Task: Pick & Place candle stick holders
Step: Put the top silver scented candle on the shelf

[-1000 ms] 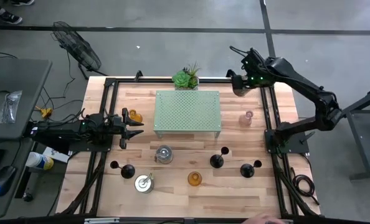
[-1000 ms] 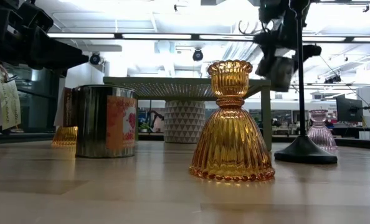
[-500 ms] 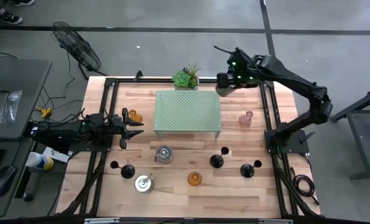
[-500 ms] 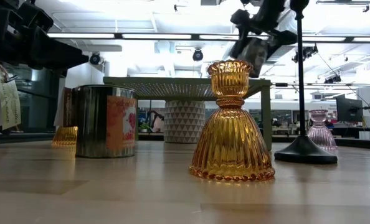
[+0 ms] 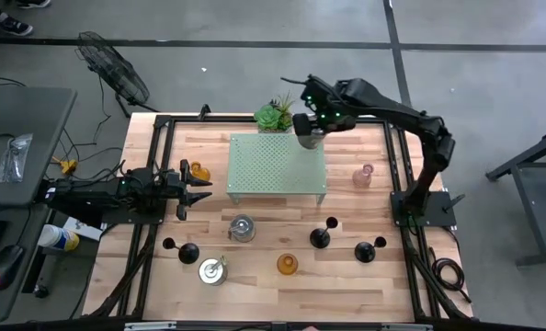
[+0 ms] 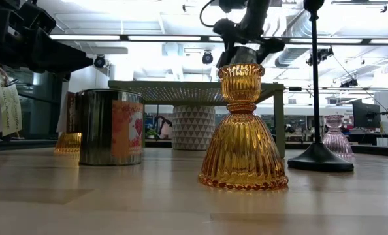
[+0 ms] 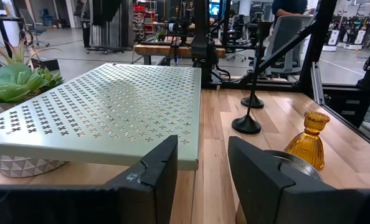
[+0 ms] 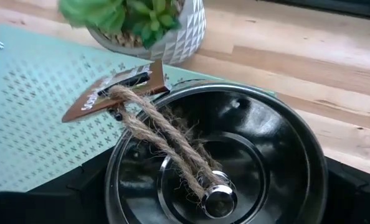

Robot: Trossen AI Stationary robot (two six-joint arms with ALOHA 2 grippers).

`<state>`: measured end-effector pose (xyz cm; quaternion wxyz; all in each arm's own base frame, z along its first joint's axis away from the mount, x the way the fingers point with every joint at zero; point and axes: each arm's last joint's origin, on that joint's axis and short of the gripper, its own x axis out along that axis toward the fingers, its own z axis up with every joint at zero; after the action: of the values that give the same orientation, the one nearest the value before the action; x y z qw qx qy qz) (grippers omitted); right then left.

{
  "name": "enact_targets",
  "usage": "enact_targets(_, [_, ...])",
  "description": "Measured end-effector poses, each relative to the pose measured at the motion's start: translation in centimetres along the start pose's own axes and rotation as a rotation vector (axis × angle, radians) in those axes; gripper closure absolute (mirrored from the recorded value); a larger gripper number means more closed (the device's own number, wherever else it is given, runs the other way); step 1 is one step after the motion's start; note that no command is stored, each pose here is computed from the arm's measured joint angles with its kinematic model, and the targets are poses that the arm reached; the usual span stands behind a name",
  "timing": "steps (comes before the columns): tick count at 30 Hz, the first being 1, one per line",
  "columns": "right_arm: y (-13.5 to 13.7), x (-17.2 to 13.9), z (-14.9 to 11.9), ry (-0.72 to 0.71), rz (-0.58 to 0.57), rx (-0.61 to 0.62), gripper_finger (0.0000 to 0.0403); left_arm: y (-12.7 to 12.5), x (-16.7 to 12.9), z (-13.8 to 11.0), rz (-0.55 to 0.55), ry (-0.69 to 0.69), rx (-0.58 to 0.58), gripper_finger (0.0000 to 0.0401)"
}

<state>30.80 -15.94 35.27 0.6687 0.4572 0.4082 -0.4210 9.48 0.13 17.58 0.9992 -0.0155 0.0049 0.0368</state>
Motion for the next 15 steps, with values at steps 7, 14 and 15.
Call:
enact_targets(7, [0.7,1.8,-0.2,0.04,-0.044,-0.009,0.0058,0.0,0.0,0.0,0.0,0.0,0.0,0.0263])
enact_targets(14, [0.5,1.9,-0.4,0.036,-0.09,-0.013,0.0058,0.0,0.0,0.0,0.0,0.0,0.0,0.0263])
enact_targets(15, [0.4,1.9,-0.5,0.036,-0.102,-0.015,0.0058,0.0,0.0,0.0,0.0,0.001,0.0,0.0263])
